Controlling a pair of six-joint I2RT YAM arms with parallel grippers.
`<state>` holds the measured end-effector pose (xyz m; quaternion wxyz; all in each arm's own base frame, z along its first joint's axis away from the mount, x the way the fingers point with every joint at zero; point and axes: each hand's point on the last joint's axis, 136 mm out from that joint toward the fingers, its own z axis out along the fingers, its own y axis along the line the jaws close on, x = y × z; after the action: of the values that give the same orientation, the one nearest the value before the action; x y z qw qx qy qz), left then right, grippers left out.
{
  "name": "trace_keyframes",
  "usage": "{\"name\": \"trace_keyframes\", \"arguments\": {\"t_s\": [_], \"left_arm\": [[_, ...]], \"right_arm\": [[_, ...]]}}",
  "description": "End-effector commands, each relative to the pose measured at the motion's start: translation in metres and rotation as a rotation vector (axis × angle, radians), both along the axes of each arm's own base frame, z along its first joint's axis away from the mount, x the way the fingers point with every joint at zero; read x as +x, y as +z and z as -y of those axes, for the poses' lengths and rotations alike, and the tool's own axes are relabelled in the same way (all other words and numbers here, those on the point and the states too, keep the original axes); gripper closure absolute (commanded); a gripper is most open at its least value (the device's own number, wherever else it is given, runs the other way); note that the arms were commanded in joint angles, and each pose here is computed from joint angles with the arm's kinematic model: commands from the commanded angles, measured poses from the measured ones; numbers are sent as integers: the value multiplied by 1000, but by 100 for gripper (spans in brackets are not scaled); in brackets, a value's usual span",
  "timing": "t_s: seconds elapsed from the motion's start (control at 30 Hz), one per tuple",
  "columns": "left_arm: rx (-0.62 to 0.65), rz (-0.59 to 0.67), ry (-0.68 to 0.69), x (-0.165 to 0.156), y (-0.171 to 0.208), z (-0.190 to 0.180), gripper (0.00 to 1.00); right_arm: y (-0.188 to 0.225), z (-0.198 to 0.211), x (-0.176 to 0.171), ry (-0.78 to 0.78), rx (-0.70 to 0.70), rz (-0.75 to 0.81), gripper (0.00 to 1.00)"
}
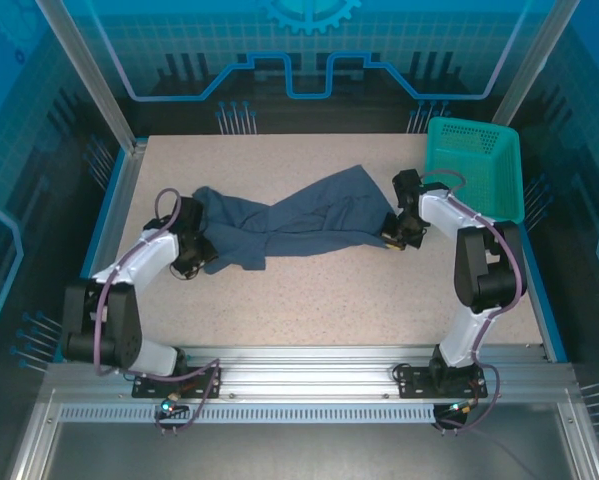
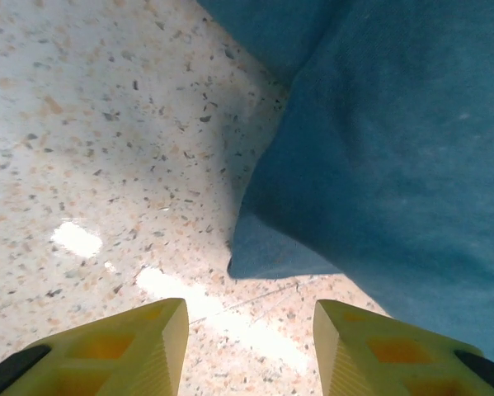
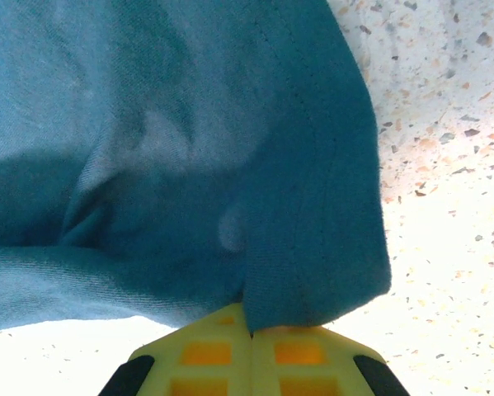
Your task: Fold and stack the t-shirts
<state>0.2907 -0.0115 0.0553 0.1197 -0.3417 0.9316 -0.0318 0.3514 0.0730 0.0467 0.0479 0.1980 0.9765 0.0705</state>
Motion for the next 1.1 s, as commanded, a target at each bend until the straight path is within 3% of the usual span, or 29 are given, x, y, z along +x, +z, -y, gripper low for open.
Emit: {"name": "trace_keyframes", "arguments": {"t_s": [0.0,0.27,0.53,0.63,0.83,1.07], "left_arm": [[-3,-39,-43,11,-12,2,53],[-22,-86,-76,9,-34,9,53],[-41,18,-57,36,-36,20,75],[-40,-15,-50,33,-42,21,79],[22,-110,-53,9,-40,10,71],[-33,-129,-68,2,-50,20,64]], "right_arm": [[2,-7,4,3,24,4,100],[4,-5,5,-1,20,10,100],[5,-3,0,3,13,7,100],[4,-2,-2,3,10,1,100],[6,-2,-1,-2,11,8,100],[4,-2,-2,0,9,5,100]]}}
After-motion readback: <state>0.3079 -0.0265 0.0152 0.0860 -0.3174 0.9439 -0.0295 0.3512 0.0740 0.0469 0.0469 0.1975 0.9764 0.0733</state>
